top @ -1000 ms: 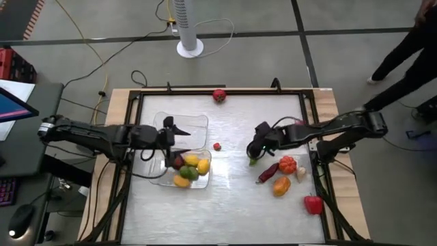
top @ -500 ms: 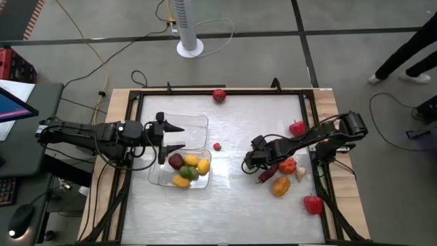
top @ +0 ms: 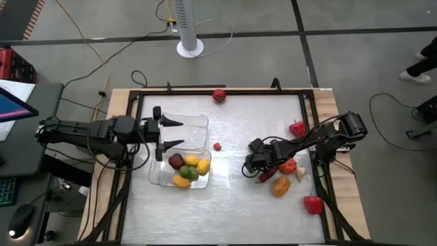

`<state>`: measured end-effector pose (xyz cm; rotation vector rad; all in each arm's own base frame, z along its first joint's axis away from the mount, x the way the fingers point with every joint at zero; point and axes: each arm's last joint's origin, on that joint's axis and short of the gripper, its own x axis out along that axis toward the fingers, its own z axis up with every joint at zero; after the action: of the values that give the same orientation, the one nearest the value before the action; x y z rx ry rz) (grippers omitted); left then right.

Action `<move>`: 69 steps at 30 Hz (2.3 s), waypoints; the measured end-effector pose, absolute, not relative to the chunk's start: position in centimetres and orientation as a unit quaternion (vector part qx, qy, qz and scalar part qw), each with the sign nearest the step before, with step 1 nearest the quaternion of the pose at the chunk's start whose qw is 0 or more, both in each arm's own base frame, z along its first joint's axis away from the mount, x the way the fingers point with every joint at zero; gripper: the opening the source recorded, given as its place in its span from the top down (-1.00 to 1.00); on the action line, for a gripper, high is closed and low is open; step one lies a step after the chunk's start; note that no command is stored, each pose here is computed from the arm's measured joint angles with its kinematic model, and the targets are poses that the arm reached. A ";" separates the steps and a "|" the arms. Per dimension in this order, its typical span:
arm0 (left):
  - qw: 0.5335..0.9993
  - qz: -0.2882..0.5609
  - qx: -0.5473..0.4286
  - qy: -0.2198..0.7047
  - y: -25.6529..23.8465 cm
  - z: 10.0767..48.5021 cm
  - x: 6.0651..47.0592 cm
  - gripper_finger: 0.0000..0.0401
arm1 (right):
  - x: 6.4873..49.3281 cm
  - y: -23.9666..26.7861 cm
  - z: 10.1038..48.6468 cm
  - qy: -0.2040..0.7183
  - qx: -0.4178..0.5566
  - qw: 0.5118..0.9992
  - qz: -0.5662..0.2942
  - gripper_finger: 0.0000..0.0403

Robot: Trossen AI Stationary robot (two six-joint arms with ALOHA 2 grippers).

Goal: Sort produce into baskets
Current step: Put the green cucumber into the top transparent bin, then put the red strawberry into the bottom transparent bin

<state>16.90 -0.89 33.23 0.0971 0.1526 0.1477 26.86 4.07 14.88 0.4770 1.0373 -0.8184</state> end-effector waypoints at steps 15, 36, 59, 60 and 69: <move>0.993 0.036 0.079 0.078 -0.9 34.4 14.9 -0.37 | 36.5 3.1 25.1 0.355 0.084 0.898 -0.246 -0.20; 0.997 0.071 0.043 0.007 -0.1 33.2 9.7 -0.37 | 46.3 -3.6 28.6 0.266 -0.019 0.950 -0.162 -0.19; 0.997 0.068 0.025 0.034 -0.2 32.8 10.8 -0.37 | 45.6 -4.8 28.4 0.300 -0.006 0.942 -0.147 -0.74; 0.997 0.066 0.024 0.034 -0.2 32.7 10.8 -0.37 | 45.0 -4.4 28.7 0.314 -0.014 0.936 -0.159 -0.74; 0.997 0.066 0.015 0.043 -0.2 32.6 10.7 -0.37 | 41.9 -0.6 26.4 0.406 -0.063 0.891 -0.195 -0.65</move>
<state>10.74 -0.19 32.57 0.0306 0.0853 0.1323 41.95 -0.61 26.38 -0.1305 0.8430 -0.4057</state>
